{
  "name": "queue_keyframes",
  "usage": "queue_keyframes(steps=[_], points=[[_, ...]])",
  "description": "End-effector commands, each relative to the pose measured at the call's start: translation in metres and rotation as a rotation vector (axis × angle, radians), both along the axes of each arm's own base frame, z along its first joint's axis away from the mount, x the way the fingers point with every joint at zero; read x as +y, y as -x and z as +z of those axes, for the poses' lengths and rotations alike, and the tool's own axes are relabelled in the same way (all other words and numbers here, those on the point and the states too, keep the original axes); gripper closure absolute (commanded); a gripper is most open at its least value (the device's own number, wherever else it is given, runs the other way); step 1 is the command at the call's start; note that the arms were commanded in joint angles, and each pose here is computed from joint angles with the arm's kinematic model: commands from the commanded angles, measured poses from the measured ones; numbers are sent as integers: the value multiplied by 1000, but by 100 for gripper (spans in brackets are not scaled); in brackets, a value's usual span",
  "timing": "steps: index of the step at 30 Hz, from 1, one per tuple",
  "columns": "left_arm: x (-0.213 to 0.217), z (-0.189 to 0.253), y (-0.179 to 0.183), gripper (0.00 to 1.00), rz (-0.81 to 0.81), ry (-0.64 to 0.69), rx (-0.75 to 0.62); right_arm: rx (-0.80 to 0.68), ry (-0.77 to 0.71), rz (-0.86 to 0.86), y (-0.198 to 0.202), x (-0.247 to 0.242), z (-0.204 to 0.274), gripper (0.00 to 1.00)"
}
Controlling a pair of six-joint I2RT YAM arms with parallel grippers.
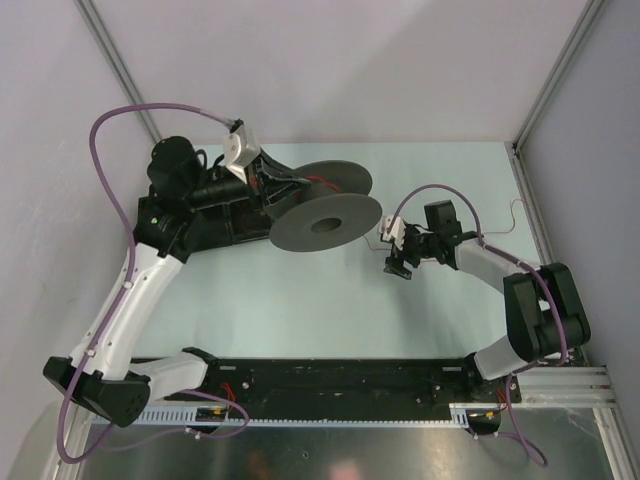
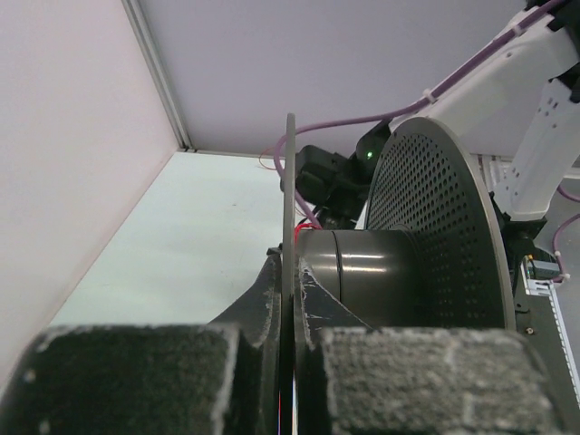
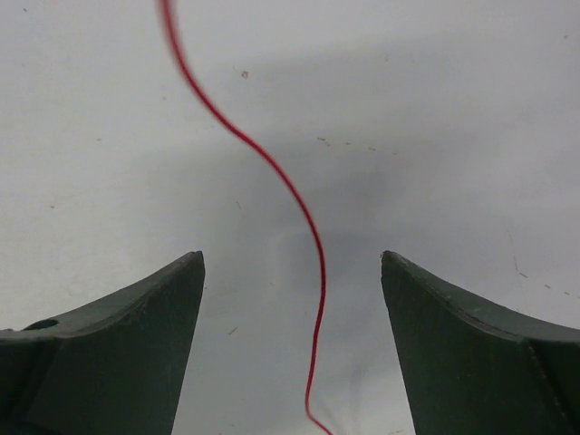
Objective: Wrap the cables
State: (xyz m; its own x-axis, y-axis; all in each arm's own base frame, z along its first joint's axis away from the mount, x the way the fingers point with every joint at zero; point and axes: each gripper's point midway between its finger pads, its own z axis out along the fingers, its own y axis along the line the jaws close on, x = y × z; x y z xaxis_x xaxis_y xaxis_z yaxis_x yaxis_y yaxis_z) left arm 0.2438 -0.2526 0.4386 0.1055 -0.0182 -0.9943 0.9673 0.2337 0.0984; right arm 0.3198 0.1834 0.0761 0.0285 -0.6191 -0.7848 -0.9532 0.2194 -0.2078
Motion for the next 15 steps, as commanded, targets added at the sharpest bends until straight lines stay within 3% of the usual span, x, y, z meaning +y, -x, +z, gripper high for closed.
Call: queue_keyframes(steps=[1, 4, 8, 11, 15], points=[[9, 46, 22, 100, -6, 71, -89, -78, 13, 18, -16, 1, -2, 20], [9, 48, 18, 100, 12, 79, -72, -73, 16, 3, -19, 0, -6, 33], [14, 52, 4, 100, 89, 104, -31, -44, 2, -19, -17, -2, -5, 67], [26, 54, -29, 100, 266, 158, 48, -14, -14, -28, -9, -6, 1, 91], [55, 45, -79, 100, 565, 249, 170, -14, -55, -35, 6, -6, 22, 99]])
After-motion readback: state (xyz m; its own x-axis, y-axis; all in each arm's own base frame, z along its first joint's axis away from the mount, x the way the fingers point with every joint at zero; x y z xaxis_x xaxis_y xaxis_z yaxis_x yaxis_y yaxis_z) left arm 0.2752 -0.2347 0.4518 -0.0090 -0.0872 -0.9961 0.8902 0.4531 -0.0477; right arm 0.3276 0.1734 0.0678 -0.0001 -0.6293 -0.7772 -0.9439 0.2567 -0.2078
